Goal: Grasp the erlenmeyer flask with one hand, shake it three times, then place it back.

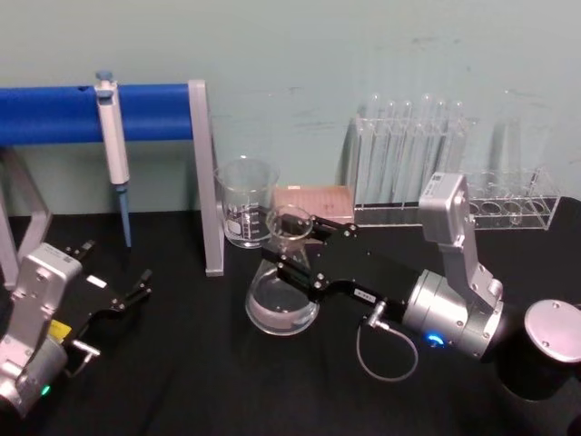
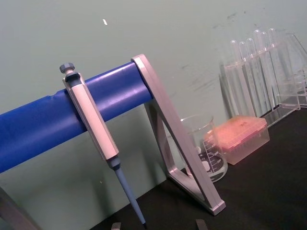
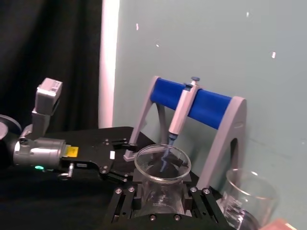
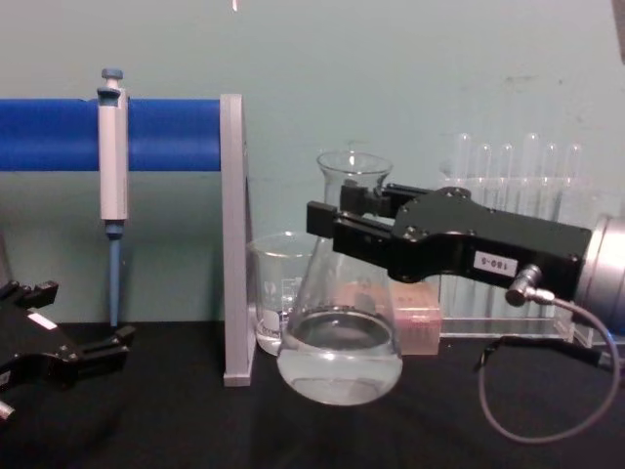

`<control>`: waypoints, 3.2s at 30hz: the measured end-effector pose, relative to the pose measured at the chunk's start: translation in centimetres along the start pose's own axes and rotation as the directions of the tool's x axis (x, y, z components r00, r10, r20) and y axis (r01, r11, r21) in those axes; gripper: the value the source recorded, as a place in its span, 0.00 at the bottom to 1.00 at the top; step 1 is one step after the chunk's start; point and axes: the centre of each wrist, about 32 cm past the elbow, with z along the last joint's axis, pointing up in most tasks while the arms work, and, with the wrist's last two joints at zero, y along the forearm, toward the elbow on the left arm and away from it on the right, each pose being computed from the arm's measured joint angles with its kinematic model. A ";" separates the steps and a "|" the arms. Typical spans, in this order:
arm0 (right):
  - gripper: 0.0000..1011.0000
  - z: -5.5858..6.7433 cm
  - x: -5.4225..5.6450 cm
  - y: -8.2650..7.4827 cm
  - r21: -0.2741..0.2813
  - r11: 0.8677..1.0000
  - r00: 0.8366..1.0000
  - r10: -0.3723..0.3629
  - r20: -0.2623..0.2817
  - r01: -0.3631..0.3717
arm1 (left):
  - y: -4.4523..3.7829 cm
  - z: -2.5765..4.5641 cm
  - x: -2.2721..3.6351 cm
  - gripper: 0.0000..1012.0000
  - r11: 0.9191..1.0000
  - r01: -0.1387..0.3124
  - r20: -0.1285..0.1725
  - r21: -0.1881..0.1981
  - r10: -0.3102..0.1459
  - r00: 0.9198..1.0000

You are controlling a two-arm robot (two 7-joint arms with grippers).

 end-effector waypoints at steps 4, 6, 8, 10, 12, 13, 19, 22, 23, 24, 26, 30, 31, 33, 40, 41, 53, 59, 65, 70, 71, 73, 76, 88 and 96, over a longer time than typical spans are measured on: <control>0.45 0.0 0.0 0.1 0.002 1.000 1.000 0.011 -0.003 -0.011 | 0.00 0.00 0.00 0.99 1.000 0.000 0.000 0.000 0.000 1.000; 0.45 0.0 0.0 0.1 0.002 1.000 1.000 0.012 -0.005 -0.012 | 0.00 0.00 0.00 0.99 1.000 0.000 0.000 0.000 0.000 1.000; 0.45 0.0 0.0 0.1 0.002 1.000 1.000 0.012 -0.006 -0.012 | 0.00 0.00 0.00 0.99 1.000 0.000 0.000 0.000 0.000 1.000; 0.45 -0.1 0.1 0.1 0.003 1.000 1.000 0.002 -0.007 -0.002 | 0.00 0.00 0.00 0.99 1.000 0.000 0.000 0.000 0.000 1.000; 0.45 -0.1 0.2 0.1 0.003 1.000 1.000 -0.007 -0.006 0.007 | 0.00 0.00 0.00 0.99 1.000 0.000 0.000 0.000 0.000 1.000; 0.45 -0.2 0.2 0.0 0.003 1.000 1.000 -0.019 -0.006 0.019 | 0.00 0.00 0.00 0.99 1.000 0.000 0.000 0.000 0.000 1.000; 0.45 -0.2 0.7 -0.4 0.003 0.996 0.996 -0.088 -0.002 0.088 | 0.00 0.00 0.00 0.99 1.000 0.000 0.000 0.000 0.000 1.000; 0.45 -0.2 1.0 -0.7 0.001 0.992 0.992 -0.123 0.002 0.123 | 0.00 0.00 0.00 0.99 1.000 0.000 0.000 0.000 0.000 1.000; 0.45 -0.2 1.1 -1.0 -0.002 0.989 0.989 -0.149 0.004 0.149 | 0.00 0.00 0.00 0.99 1.000 0.000 0.000 0.000 0.000 1.000; 0.45 -0.2 1.2 -1.1 -0.003 0.987 0.987 -0.163 0.006 0.163 | 0.00 0.00 0.00 0.99 1.000 0.000 0.000 0.000 0.000 1.000; 0.45 -0.2 1.5 -1.3 -0.006 0.982 0.982 -0.190 0.009 0.190 | 0.00 0.00 0.00 0.99 1.000 0.000 0.000 0.000 0.000 1.000; 0.45 -0.2 2.1 -2.3 -0.016 0.960 0.960 -0.279 0.019 0.279 | 0.00 0.00 0.00 0.99 1.000 0.000 0.000 0.000 0.000 1.000; 0.45 -0.2 2.4 -2.7 -0.021 0.950 0.950 -0.310 0.024 0.311 | 0.00 0.00 0.00 0.99 1.000 0.000 0.000 0.000 0.000 1.000; 0.45 -0.2 2.6 -3.0 -0.026 0.940 0.940 -0.339 0.029 0.340 | 0.00 0.00 0.00 0.99 1.000 0.000 0.000 0.000 0.000 1.000; 0.45 -0.1 3.4 -4.6 -0.052 0.889 0.891 -0.452 0.053 0.454 | 0.00 0.00 0.00 0.99 1.000 0.000 0.000 0.000 0.000 1.000; 0.45 -0.1 3.4 -4.8 -0.053 0.885 0.886 -0.461 0.055 0.463 | 0.00 0.00 0.00 0.99 1.000 0.000 0.000 0.000 0.000 1.000; 0.45 -0.1 4.0 -6.2 -0.076 0.826 0.829 -0.554 0.074 0.558 | 0.00 0.00 0.00 0.99 1.000 0.000 0.000 0.000 0.000 1.000; 0.45 -0.1 4.0 -6.2 -0.075 0.824 0.827 -0.557 0.073 0.562 | 0.00 0.00 0.00 0.99 1.000 0.000 0.000 0.000 0.000 1.000; 0.45 -0.3 4.0 -6.0 -0.075 0.833 0.837 -0.544 0.066 0.548 | 0.00 0.00 0.00 0.99 1.000 0.000 0.000 0.000 0.000 1.000; 0.45 -0.2 3.9 -5.6 -0.074 0.852 0.855 -0.516 0.058 0.519 | 0.00 0.00 0.00 0.99 1.000 0.000 0.000 0.000 0.000 1.000; 0.45 -0.2 3.9 -5.6 -0.075 0.855 0.859 -0.510 0.055 0.512 | 0.00 0.00 0.00 0.99 1.000 0.000 0.000 0.000 0.000 1.000; 0.45 -0.2 3.8 -5.4 -0.076 0.863 0.866 -0.497 0.050 0.499 | 0.00 0.00 0.00 0.99 1.000 0.000 0.000 0.000 0.000 1.000; 0.45 -0.2 3.7 -5.0 -0.074 0.881 0.884 -0.465 0.040 0.467 | 0.00 0.00 0.00 0.99 1.000 0.000 0.000 0.000 0.000 1.000; 0.45 -0.1 2.6 -3.0 -0.062 0.946 0.948 -0.319 0.007 0.318 | 0.00 0.00 0.00 0.99 1.000 0.000 0.000 0.000 0.000 1.000; 0.45 -0.1 1.9 -1.9 -0.058 0.975 0.976 -0.216 -0.012 0.215 | 0.00 0.00 0.00 0.99 1.000 0.000 0.000 0.000 0.000 1.000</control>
